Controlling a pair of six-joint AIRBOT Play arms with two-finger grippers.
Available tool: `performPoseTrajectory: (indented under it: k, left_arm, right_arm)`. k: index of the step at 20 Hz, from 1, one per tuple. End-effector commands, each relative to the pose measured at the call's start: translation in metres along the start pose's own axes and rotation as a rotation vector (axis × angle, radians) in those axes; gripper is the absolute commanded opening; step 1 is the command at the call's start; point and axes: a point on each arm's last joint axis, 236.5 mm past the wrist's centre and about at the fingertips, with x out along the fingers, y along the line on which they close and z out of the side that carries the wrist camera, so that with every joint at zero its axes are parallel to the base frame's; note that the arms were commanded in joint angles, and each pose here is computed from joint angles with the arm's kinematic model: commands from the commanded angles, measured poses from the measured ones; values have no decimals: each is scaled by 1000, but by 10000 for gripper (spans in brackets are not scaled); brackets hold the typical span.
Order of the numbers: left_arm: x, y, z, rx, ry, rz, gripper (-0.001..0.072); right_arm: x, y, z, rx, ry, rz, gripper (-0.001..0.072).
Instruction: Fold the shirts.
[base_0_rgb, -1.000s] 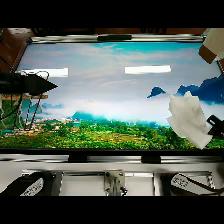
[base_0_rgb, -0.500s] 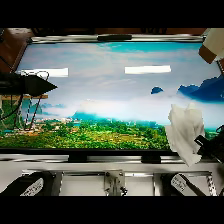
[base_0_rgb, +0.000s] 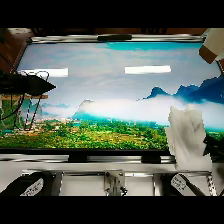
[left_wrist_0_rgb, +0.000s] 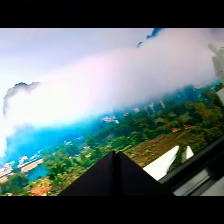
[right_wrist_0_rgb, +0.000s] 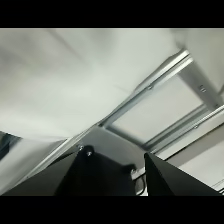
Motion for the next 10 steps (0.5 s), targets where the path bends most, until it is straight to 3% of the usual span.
performPoseTrajectory:
  k: [1,3,5,6,7,8,10]
  left_arm:
    - [12,73,0,57,48,385,31]
    - [38,102,-11,125,166,565,31]
    - [74,115,-42,174,356,635,54]
    - [90,118,-59,149,436,649,261]
    - [102,122,-79,47,499,671,686]
    - [109,123,-96,-16,560,674,720]
    - [126,112,-112,-57,572,602,720]
  right_arm:
    - [-116,7,61,-39,-417,67,508]
    - [-214,76,90,-138,-776,223,508]
    - [-261,157,71,-298,-932,326,508]
    - [-253,198,54,-418,-921,321,538]
    - [-215,227,36,-530,-798,294,573]
    - [-176,250,16,-620,-655,296,573]
    - [-137,288,-15,-704,-514,393,573]
